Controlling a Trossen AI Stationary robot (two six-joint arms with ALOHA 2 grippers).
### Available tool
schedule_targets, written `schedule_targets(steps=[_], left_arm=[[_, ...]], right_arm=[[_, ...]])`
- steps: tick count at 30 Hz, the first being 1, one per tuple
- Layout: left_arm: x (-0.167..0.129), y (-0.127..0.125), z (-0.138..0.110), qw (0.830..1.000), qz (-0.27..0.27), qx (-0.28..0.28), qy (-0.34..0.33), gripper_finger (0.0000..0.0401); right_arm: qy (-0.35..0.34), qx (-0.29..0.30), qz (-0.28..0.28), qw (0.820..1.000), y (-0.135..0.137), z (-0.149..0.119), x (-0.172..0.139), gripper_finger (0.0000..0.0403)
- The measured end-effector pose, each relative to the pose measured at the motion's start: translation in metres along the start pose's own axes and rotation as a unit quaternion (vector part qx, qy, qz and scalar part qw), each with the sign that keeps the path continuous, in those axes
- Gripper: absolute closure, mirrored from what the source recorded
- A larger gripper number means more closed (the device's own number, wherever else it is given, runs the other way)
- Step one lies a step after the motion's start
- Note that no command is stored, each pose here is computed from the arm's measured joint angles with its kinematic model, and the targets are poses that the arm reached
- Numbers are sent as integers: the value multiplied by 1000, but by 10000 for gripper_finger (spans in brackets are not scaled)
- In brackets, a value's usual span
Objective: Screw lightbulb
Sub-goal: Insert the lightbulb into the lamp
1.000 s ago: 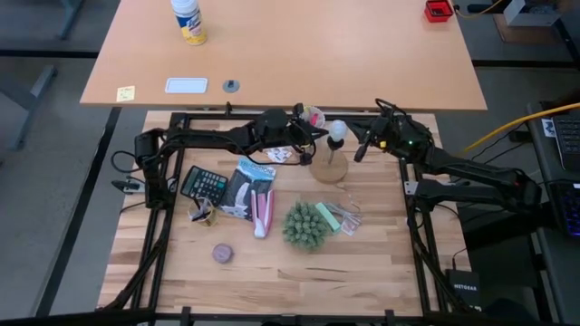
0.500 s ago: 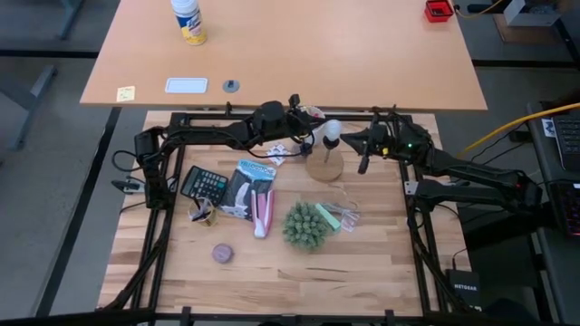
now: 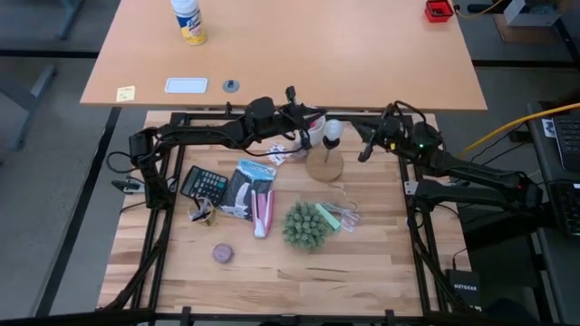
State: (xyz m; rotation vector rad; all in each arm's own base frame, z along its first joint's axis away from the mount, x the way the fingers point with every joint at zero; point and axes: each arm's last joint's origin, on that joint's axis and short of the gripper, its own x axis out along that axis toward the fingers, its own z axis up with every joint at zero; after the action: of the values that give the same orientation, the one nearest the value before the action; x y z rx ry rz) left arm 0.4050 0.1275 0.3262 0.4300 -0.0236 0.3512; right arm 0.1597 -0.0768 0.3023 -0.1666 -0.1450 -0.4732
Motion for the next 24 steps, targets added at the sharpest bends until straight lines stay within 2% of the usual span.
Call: schedule_targets(steps=[4,10,14,17,24], left_arm=[[-2,-12,6,1000,-27,-1,-3,396],[-5,-36,5,995,-95,6,33,396],[-7,-48,1,990,-122,18,64,396],[-6,-48,-3,990,-120,21,76,396],[-4,-33,-12,992,-73,22,101,396]], right_arm=[[18,-20,-49,998,-3,-3,1,386],[54,-30,-43,997,-1,-14,7,386],[74,-31,-29,996,1,-21,12,386],[78,-26,-5,997,2,-24,14,386],[77,-4,9,997,3,-25,15,386]])
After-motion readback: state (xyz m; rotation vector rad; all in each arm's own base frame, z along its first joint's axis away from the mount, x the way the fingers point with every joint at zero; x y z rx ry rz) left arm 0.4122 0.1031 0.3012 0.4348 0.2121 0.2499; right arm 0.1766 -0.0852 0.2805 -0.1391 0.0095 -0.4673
